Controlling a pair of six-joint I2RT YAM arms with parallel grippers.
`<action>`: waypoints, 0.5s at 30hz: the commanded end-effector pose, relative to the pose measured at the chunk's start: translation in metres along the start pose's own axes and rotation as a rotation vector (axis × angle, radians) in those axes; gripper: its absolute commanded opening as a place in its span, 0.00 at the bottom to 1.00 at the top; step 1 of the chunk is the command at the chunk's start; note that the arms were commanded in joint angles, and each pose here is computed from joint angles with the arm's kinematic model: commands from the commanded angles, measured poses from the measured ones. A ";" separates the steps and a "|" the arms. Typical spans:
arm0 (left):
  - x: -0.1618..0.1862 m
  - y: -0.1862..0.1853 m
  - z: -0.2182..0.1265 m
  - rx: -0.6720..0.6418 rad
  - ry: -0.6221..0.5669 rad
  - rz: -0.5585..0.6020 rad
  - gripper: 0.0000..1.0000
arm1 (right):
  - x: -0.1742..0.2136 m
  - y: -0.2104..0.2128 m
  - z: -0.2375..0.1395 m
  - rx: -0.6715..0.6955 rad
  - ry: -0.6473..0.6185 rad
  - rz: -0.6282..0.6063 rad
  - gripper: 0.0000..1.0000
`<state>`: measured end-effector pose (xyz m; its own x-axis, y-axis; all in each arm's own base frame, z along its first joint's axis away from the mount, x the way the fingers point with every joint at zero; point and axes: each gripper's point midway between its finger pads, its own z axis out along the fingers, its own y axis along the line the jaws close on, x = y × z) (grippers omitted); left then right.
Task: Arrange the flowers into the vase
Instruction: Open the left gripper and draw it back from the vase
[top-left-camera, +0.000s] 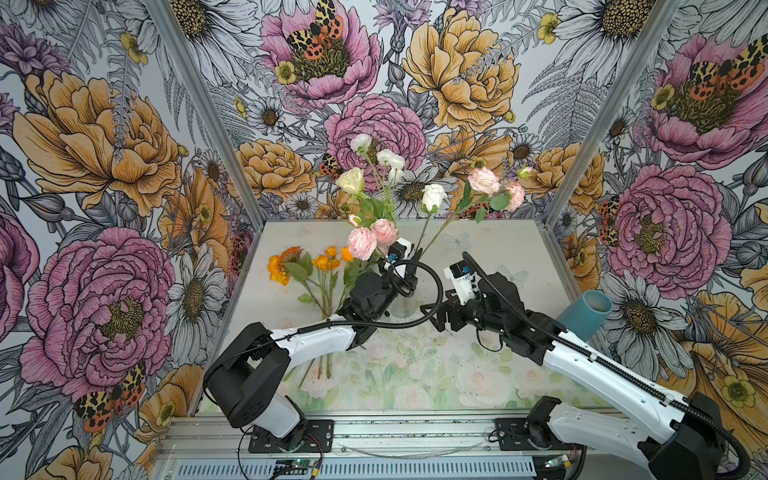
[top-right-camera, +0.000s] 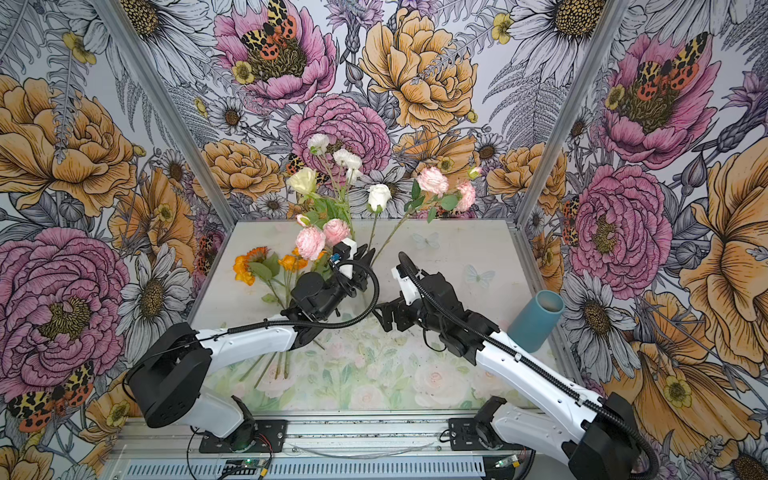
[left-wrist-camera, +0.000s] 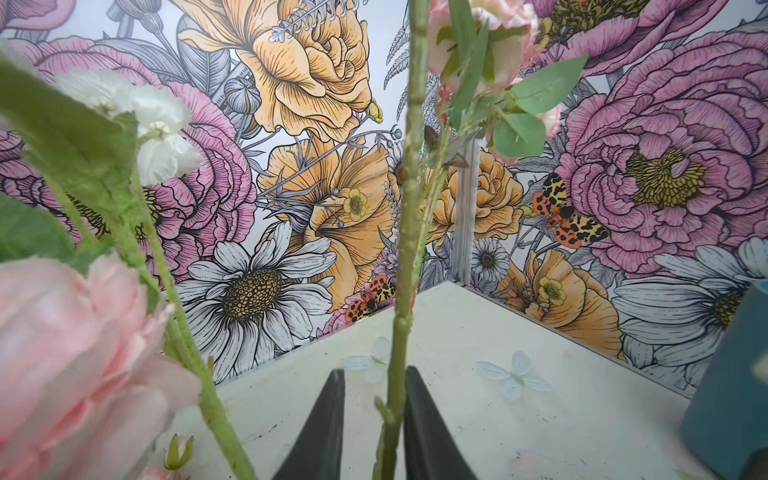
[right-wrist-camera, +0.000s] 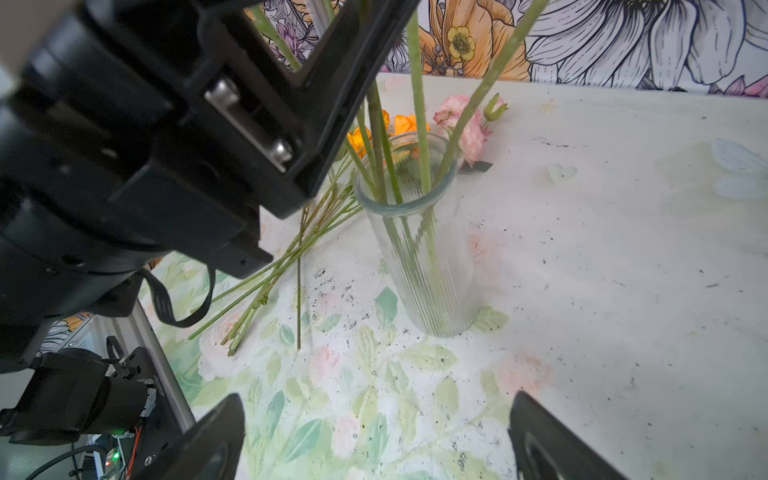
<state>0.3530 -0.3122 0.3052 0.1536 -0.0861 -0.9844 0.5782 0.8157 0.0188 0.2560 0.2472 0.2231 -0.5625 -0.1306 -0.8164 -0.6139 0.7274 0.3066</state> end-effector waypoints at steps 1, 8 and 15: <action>-0.009 -0.005 -0.009 0.021 -0.031 0.010 0.36 | -0.014 -0.012 0.001 0.071 -0.041 -0.068 0.99; -0.032 -0.005 -0.036 -0.025 -0.033 0.031 0.62 | -0.032 -0.023 0.026 0.116 -0.139 -0.100 0.99; -0.054 0.006 -0.094 -0.103 0.128 -0.032 0.99 | -0.040 -0.027 0.043 0.092 -0.306 -0.080 1.00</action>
<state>0.2748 -0.2716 0.3632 0.1654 -0.1202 -0.9789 0.5638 0.8259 -0.0061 0.3017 0.2565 0.2011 -0.4147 -0.0869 -0.9058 -0.5943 0.7796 0.1973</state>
